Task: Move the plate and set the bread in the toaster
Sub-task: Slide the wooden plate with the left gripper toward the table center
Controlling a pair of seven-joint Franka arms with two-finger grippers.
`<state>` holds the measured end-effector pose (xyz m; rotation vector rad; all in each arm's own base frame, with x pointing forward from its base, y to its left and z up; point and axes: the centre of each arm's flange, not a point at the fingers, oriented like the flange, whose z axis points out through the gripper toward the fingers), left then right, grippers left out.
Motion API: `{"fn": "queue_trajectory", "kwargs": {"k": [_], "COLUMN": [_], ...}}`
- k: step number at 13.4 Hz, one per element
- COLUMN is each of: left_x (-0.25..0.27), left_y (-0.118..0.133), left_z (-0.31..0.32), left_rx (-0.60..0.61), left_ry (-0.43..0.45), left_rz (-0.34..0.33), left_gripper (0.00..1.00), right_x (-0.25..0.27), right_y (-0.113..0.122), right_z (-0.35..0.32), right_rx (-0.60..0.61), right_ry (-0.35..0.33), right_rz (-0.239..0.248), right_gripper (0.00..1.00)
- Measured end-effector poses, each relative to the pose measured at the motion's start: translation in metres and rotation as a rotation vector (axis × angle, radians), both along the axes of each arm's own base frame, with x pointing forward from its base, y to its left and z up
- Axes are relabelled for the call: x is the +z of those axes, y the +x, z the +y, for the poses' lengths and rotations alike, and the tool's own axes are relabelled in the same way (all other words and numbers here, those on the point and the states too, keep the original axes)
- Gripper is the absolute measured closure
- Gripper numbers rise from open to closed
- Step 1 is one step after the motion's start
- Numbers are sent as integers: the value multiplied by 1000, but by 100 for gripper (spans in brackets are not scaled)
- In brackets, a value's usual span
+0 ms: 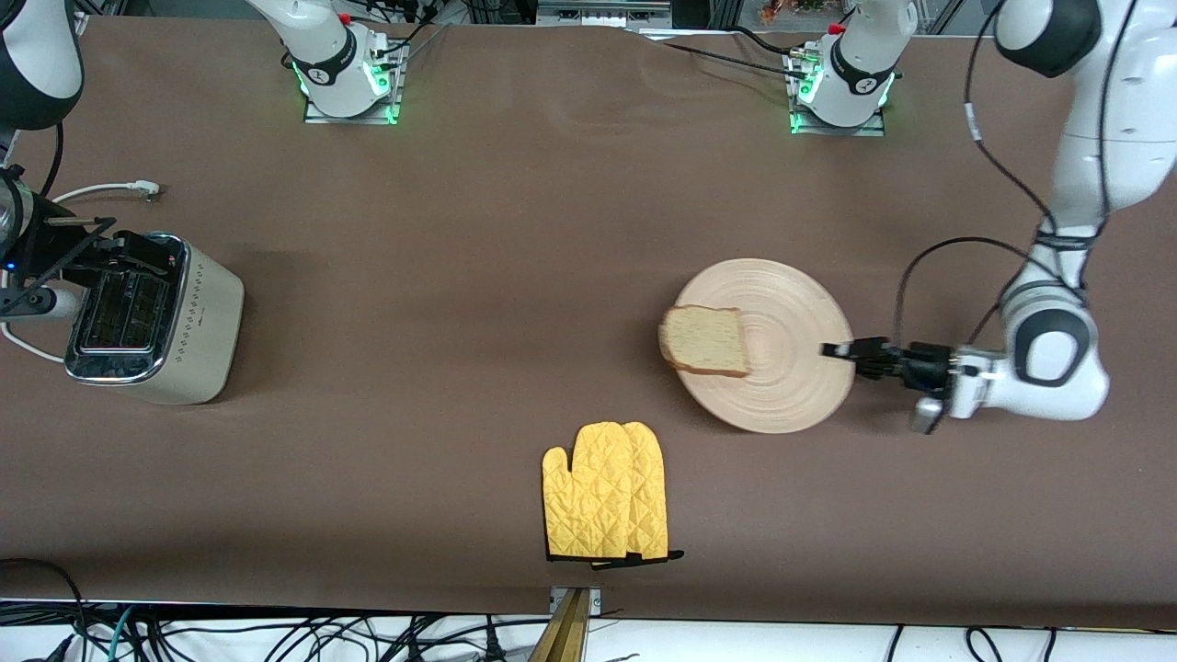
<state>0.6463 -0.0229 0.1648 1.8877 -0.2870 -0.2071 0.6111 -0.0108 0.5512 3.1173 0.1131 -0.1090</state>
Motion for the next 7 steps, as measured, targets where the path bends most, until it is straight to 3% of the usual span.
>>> {"fn": "queue_trajectory", "kwargs": {"k": [3, 7], "left_x": [-16, -50], "left_y": [-3, -16], "left_z": [-109, -163], "left_rx": [-50, -65], "left_ry": [41, 115], "left_rz": [29, 45], "left_gripper": [91, 91], "right_x": [-15, -37], "right_y": [5, 12], "right_z": [-1, -4], "right_rx": [-1, -7], "right_ry": [1, 2], "right_rz": [25, 61], "right_gripper": [0, 0]}}
